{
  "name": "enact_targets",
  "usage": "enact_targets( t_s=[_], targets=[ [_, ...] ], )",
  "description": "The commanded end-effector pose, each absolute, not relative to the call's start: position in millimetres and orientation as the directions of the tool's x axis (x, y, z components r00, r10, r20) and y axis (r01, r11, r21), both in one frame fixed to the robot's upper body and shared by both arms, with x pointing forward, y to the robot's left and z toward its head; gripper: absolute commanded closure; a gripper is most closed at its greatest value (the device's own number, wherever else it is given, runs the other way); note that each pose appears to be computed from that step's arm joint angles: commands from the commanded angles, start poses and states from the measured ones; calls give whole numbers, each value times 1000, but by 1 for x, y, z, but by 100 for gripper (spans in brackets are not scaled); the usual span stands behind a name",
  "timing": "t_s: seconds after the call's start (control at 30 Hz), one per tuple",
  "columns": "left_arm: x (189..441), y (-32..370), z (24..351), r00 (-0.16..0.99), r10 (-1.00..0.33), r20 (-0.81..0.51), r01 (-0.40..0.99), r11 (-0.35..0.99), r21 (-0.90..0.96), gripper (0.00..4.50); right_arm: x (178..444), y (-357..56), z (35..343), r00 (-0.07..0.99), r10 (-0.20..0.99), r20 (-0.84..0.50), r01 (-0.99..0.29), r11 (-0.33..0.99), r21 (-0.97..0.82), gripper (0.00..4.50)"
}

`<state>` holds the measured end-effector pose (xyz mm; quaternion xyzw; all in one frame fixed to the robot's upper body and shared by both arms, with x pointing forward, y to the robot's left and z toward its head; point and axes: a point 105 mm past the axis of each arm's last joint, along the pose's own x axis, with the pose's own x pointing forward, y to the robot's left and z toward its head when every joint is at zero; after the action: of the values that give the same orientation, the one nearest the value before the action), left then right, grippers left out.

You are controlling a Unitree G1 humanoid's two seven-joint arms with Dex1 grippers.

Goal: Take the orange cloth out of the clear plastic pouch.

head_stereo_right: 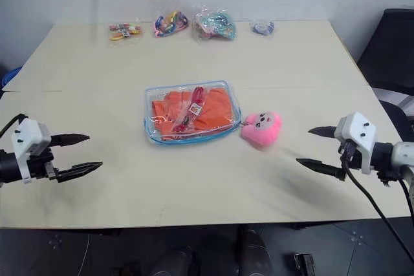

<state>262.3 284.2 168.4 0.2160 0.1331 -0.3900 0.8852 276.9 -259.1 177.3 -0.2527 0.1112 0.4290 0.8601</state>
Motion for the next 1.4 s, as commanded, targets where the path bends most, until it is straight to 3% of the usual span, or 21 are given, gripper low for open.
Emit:
enact_targets(
  t_s=[0.03, 1.0, 1.1, 1.23, 1.4],
  targets=[
    [262, 287, 175, 665, -620, -417, 746, 578, 331, 3, 275, -264, 194, 640, 670, -375, -764, 506, -400, 0],
    [264, 288, 181, 709, -593, -381, 696, 674, 247, 3, 278, -261, 190, 651, 676, -347, -758, 552, -347, 0],
    [274, 279, 196, 734, -604, -312, 675, 700, 232, 3, 279, -257, 193, 661, 675, -326, -747, 556, -363, 0],
    [292, 232, 224, 703, -685, -192, 710, 692, 128, 3, 278, -229, 207, 657, 721, -221, -745, 575, -339, 0],
    [327, 170, 218, 674, -674, -303, 712, 702, 22, 3, 269, -181, 219, 636, 766, -93, -747, 582, -322, 0]
  ],
)
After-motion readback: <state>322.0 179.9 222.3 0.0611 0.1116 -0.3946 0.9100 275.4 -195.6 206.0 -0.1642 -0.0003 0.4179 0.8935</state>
